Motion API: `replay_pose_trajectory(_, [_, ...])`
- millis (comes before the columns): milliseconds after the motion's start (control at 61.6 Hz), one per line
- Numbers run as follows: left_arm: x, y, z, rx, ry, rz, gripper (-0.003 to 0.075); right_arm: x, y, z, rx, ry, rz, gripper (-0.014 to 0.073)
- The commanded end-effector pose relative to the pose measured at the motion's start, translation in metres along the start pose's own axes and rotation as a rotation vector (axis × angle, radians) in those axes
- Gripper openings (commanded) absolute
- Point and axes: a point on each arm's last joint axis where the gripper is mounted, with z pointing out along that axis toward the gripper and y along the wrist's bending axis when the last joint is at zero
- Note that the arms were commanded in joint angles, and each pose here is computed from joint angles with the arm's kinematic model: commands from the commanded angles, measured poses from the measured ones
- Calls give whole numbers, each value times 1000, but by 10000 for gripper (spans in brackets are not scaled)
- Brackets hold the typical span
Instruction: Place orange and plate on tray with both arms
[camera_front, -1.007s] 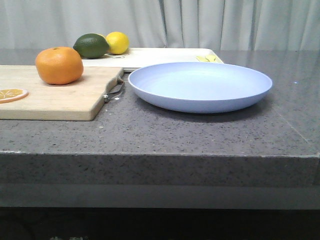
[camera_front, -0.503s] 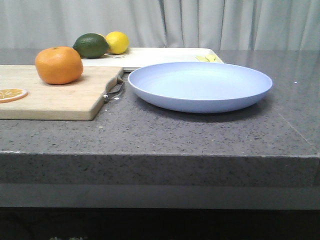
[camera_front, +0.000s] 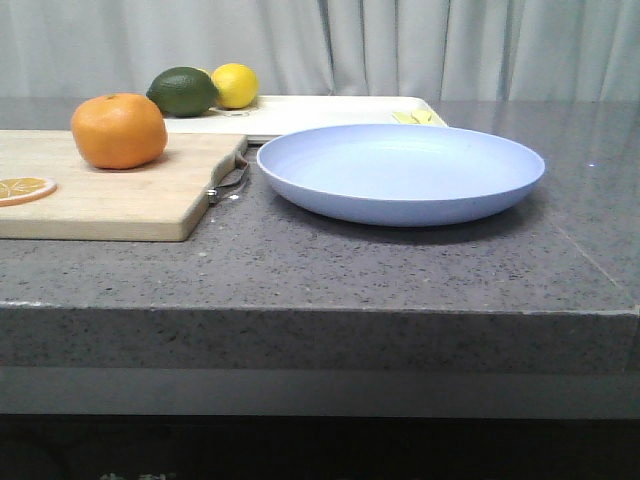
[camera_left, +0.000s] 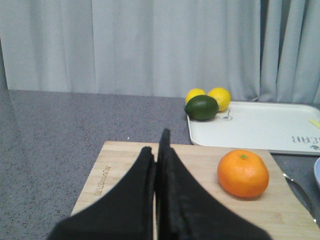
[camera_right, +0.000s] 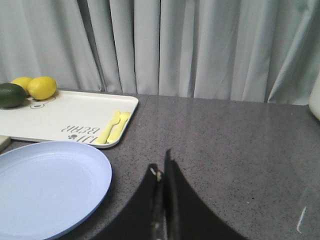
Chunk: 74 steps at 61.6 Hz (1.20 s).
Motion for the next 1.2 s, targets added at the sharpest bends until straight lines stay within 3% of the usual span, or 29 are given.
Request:
replay_pose_trajectory(0, [-21, -1, 16, -2, -30, 8, -18, -20, 0, 16, 6, -37, 5, -59])
replay_pose_trajectory(162, [-21, -1, 32, -1, 8, 7, -17, -17, -1, 30, 7, 11, 6, -40])
replay_pose_trajectory(227, [-21, -1, 32, -1, 10, 7, -13, -16, -1, 30, 7, 11, 6, 10])
replay_pose_trajectory(309, [-20, -1, 33, 0, 8, 7, 46, -16, -1, 30, 7, 11, 6, 122])
replay_pose_trajectory(422, [-20, -1, 33, 0, 10, 7, 253, -16, -1, 30, 7, 11, 6, 342])
replay_pose_trajectory(536, [-20, -1, 33, 0, 10, 7, 539, -16, -1, 30, 7, 11, 6, 569])
replay_pose_trajectory(633, [-20, -1, 33, 0, 10, 7, 686, -16, -1, 30, 7, 11, 6, 663])
replay_pose_trajectory(1007, [-21, -2, 35, 4, -5, -7, 702, -17, -1, 30, 7, 10, 6, 654])
replay_pose_trajectory(1185, [-22, -5, 59, 24, 89, -49, 702, -17, -1, 30, 7, 8, 6, 654])
